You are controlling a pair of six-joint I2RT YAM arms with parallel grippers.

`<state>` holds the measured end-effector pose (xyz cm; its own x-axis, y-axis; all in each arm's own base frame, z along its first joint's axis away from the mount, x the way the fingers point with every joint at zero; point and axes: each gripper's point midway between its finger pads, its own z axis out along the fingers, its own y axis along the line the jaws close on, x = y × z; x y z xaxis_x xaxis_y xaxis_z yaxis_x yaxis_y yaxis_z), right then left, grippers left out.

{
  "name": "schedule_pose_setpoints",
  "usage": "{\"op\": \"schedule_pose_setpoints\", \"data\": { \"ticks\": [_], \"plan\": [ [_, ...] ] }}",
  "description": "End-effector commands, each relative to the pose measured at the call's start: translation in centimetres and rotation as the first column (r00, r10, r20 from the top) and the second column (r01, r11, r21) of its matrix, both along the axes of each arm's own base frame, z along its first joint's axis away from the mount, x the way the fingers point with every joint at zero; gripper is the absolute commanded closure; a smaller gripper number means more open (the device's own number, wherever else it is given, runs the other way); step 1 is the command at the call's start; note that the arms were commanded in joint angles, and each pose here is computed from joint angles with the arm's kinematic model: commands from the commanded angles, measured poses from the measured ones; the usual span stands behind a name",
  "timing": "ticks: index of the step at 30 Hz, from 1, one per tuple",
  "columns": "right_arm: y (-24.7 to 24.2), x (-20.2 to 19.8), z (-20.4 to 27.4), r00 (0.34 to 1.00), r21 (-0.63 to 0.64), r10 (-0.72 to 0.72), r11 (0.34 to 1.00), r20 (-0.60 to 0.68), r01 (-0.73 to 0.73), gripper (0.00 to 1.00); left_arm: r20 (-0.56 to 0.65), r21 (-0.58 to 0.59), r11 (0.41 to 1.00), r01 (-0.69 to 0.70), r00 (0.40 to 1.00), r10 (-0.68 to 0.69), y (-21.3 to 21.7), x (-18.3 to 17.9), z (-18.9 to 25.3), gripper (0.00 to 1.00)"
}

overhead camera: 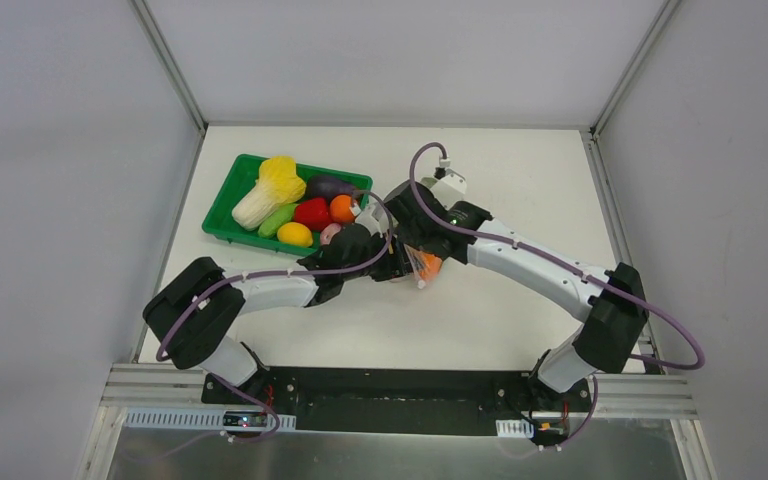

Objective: Open the zip-top bag and remove the fake food
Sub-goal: Pick up the fake fruit from the zipper food storage bag.

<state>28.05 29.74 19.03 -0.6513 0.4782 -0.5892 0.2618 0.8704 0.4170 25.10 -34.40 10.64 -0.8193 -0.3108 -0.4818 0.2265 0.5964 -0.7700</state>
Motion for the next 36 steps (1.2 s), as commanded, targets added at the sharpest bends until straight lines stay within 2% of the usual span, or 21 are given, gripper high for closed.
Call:
{"op": "schedule_pose_setpoints", "data": {
  "ticks": [1,3,5,9,11,15,18,20,23,25,29,32,36],
  "plan": [
    [2.9,-0.2,1.5,1.0,0.144,0.009,0.989,0.019,-0.011,1.0,0.063,-0.015,0.998,-0.061,0.996,0.062,0.2,1.0,1.7,0.48],
    [2.7,-0.3,1.3,1.0,0.145,0.006,0.989,0.016,-0.008,1.0,0.068,-0.009,0.997,-0.076,0.995,0.076,0.6,1.0,1.6,0.53],
    [2.6,-0.4,1.1,1.0,0.147,0.007,0.989,0.013,-0.009,1.0,0.075,-0.01,0.997,-0.07,0.995,0.071,0.6,0.9,1.8,0.53],
    [2.9,-0.6,1.1,1.0,0.164,0.017,0.986,0.006,-0.018,1.0,0.071,-0.027,0.999,-0.047,0.996,0.049,-0.2,1.0,2.0,0.36],
    [3.1,-0.7,1.2,1.0,0.174,0.02,0.984,0.006,-0.021,1.0,0.072,-0.053,0.998,-0.043,0.996,0.047,-0.5,1.1,2.2,0.31],
    [3.2,-0.8,0.9,1.0,0.184,0.016,0.983,-0.001,-0.015,1.0,0.079,-0.092,0.995,-0.027,0.996,0.034,-1.3,1.1,2.7,0.28],
    [3.4,-1.0,0.6,1.0,0.2,0.017,0.98,-0.011,-0.015,1.0,0.091,-0.125,0.992,-0.014,0.996,0.025,-1.9,1.3,3.2,0.29],
    [3.5,-1.1,0.3,1.0,0.207,0.022,0.978,-0.02,-0.017,1.0,0.103,-0.147,0.989,-0.009,0.994,0.024,-2.3,1.4,3.6,0.34],
    [3.4,-1.3,0.0,1.0,0.204,0.019,0.979,-0.024,-0.014,1.0,0.107,-0.16,0.987,-0.009,0.994,0.027,-2.5,1.6,3.7,0.45],
    [3.0,-1.3,0.0,1.0,0.199,0.012,0.98,-0.019,-0.008,1.0,0.11,-0.163,0.987,-0.008,0.994,0.026,-2.4,1.6,3.8,0.55],
    [1.9,-1.2,0.1,1.0,0.177,-0.013,0.984,0.001,0.013,1.0,0.118,-0.155,0.988,-0.018,0.992,0.037,-1.9,1.5,3.6,0.83],
    [1.0,-1.2,0.1,1.0,0.147,-0.027,0.989,0.016,0.024,1.0,0.13,-0.144,0.989,-0.016,0.991,0.035,-1.6,1.3,3.7,0.98],
    [-0.4,-0.9,0.3,0.998,0.103,-0.054,0.993,0.043,0.049,1.0,0.146,-0.124,0.992,-0.015,0.989,0.033,-1.0,1.0,4.0,1.0]
  ]
}}
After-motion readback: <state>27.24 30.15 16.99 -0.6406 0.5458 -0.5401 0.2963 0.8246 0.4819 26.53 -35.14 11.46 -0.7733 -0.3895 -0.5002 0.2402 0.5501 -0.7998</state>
